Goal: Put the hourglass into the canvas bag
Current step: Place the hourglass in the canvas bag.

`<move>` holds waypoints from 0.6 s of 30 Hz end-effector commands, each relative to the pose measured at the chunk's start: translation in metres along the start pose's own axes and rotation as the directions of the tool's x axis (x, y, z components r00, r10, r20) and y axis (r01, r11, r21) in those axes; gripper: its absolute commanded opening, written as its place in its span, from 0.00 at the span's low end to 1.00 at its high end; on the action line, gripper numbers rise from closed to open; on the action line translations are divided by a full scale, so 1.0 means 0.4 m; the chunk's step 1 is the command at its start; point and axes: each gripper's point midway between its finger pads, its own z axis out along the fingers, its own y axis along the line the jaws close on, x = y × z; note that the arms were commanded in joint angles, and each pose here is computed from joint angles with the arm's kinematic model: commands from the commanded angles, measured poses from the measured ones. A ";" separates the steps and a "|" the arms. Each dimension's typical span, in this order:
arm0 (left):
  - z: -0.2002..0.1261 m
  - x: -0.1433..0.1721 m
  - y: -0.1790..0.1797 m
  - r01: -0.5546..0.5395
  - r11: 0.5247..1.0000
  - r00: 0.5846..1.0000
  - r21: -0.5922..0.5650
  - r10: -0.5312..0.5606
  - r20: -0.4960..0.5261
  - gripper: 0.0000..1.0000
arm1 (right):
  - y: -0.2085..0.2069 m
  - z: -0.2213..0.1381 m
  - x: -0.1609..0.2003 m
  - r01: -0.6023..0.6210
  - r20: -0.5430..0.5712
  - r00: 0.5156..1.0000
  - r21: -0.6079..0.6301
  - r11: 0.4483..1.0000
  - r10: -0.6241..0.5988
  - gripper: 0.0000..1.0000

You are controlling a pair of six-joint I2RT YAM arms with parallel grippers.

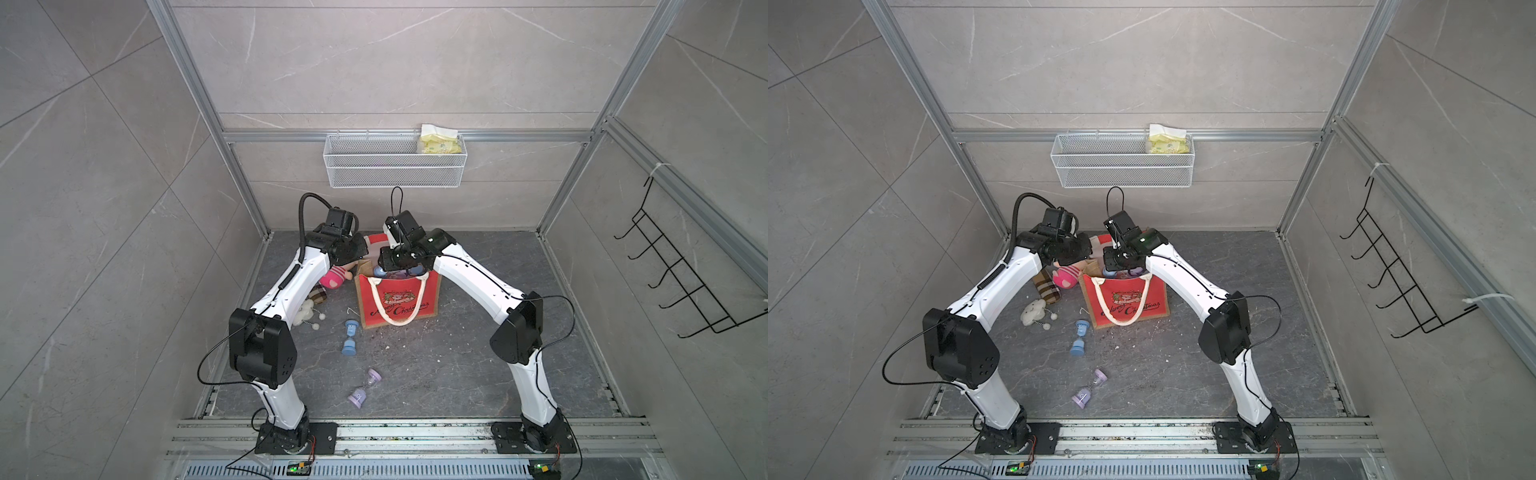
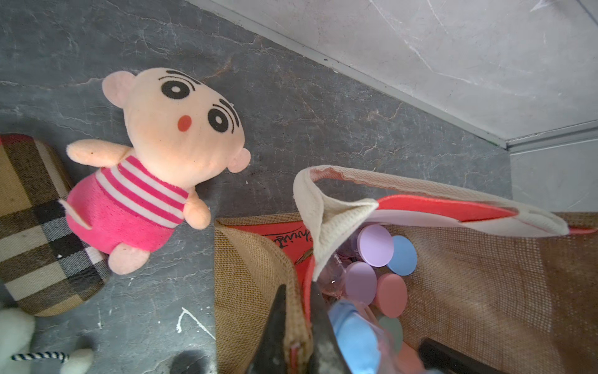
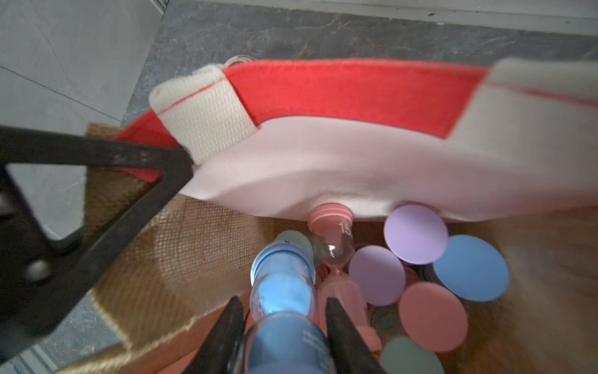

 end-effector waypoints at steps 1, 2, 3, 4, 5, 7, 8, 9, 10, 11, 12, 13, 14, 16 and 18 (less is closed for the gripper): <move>-0.030 -0.036 -0.023 -0.034 0.999 0.998 0.039 0.032 0.047 0.00 | 0.029 0.039 0.002 0.032 -0.015 0.999 -0.053 0.998 -0.033 0.00; -0.033 -0.037 -0.026 -0.036 0.998 0.998 0.047 0.034 0.049 0.00 | 0.029 0.047 0.005 0.029 -0.022 0.999 -0.053 0.998 -0.030 0.00; -0.036 -0.039 -0.030 -0.036 0.998 0.998 0.054 0.033 0.051 0.00 | 0.030 0.057 0.010 0.027 -0.032 0.999 -0.055 0.998 -0.029 0.00; -0.039 -0.039 -0.031 -0.035 0.998 0.998 0.058 0.033 0.051 0.00 | 0.029 0.068 0.013 0.023 -0.039 0.999 -0.057 0.998 -0.025 0.00; -0.040 -0.039 -0.035 -0.035 0.997 0.998 0.064 0.032 0.051 0.00 | 0.029 0.078 0.021 0.021 -0.050 0.998 -0.057 0.998 -0.024 0.00; -0.043 -0.039 -0.036 -0.030 0.997 0.998 0.067 0.026 0.051 0.00 | 0.021 0.100 0.031 0.013 -0.064 0.998 -0.048 0.999 -0.016 0.00; -0.045 -0.040 -0.038 -0.029 0.997 0.998 0.071 0.025 0.053 0.00 | 0.016 0.111 0.038 0.009 -0.071 0.997 -0.038 0.999 -0.012 0.00; -0.045 -0.039 -0.039 -0.027 0.997 0.998 0.075 0.023 0.053 0.00 | 0.011 0.119 0.044 0.005 -0.076 0.997 -0.030 1.000 -0.007 0.00; -0.045 -0.039 -0.038 -0.027 0.997 0.998 0.074 0.023 0.053 0.00 | 0.008 0.124 0.047 0.006 -0.079 0.997 -0.024 1.000 -0.008 0.00; -0.047 -0.039 -0.039 -0.025 0.997 0.998 0.076 0.021 0.054 0.00 | 0.005 0.129 0.051 0.004 -0.081 0.997 -0.021 1.000 -0.006 0.00; -0.049 -0.040 -0.040 -0.025 0.997 0.998 0.078 0.020 0.055 0.00 | 0.004 0.131 0.052 0.004 -0.081 0.997 -0.019 1.000 -0.006 0.04; -0.050 -0.040 -0.041 -0.024 0.996 0.998 0.080 0.020 0.057 0.00 | 0.002 0.130 0.051 0.002 -0.079 0.997 -0.019 1.000 -0.003 0.11; -0.051 -0.039 -0.041 -0.022 0.996 0.998 0.082 0.017 0.057 0.00 | 0.004 0.129 0.050 0.001 -0.076 0.997 -0.021 1.000 -0.003 0.18; -0.052 -0.038 -0.042 -0.020 0.996 0.998 0.085 0.016 0.057 0.00 | 0.012 0.113 0.039 -0.005 -0.062 0.998 -0.031 1.000 0.003 0.30; -0.052 -0.039 -0.038 -0.022 0.997 0.998 0.079 0.017 0.060 0.00 | 0.021 0.087 0.018 -0.012 -0.035 0.999 -0.042 0.999 0.010 0.39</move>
